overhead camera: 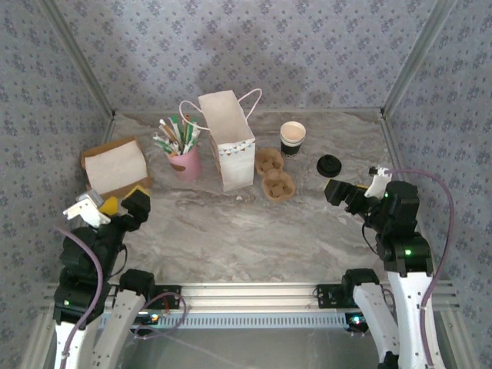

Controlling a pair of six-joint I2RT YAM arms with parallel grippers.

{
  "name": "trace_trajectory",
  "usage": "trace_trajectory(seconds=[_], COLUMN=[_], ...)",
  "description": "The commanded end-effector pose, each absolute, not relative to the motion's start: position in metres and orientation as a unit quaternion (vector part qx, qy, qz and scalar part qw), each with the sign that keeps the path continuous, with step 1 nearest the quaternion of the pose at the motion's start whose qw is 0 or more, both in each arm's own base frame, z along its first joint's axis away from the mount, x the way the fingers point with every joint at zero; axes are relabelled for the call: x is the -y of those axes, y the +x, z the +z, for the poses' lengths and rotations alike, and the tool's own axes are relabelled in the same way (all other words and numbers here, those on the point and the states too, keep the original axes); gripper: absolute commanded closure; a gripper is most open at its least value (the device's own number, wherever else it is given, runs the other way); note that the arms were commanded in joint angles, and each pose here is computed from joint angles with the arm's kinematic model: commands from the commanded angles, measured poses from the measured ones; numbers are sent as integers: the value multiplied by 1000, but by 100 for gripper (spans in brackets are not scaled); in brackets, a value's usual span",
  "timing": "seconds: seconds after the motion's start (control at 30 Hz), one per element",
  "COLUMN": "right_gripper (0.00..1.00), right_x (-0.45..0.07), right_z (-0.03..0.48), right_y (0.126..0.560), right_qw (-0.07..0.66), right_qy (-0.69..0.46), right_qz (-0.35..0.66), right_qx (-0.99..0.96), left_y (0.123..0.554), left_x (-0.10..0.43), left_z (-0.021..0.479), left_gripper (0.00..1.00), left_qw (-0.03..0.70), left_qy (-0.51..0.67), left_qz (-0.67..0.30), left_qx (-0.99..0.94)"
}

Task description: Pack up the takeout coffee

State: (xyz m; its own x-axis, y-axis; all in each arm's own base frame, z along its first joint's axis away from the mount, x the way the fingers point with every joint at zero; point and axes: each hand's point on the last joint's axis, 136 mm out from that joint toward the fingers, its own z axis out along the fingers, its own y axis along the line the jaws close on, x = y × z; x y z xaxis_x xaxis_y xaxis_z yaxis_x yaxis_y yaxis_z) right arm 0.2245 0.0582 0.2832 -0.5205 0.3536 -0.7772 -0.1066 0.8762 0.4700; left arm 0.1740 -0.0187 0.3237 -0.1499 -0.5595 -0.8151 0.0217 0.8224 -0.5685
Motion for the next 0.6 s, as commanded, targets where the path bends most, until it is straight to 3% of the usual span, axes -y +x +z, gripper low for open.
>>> trace_trajectory(seconds=[0.0,0.23,0.57], right_gripper=[0,0,0], right_x=[-72,-74,-56], right_z=[282,270,245], right_y=[223,241,264], right_qw=[454,432,402], right_qy=[76,96,191], right_qz=[287,300,276], right_qx=[-840,-845,-852], left_y=[158,161,209], left_x=[23,17,54], left_z=[320,317,284], left_gripper=[0,0,0], left_qw=[609,611,514], left_qy=[-182,-235,-213], left_qz=[-255,-284,-300], left_qx=[-729,-701,-775])
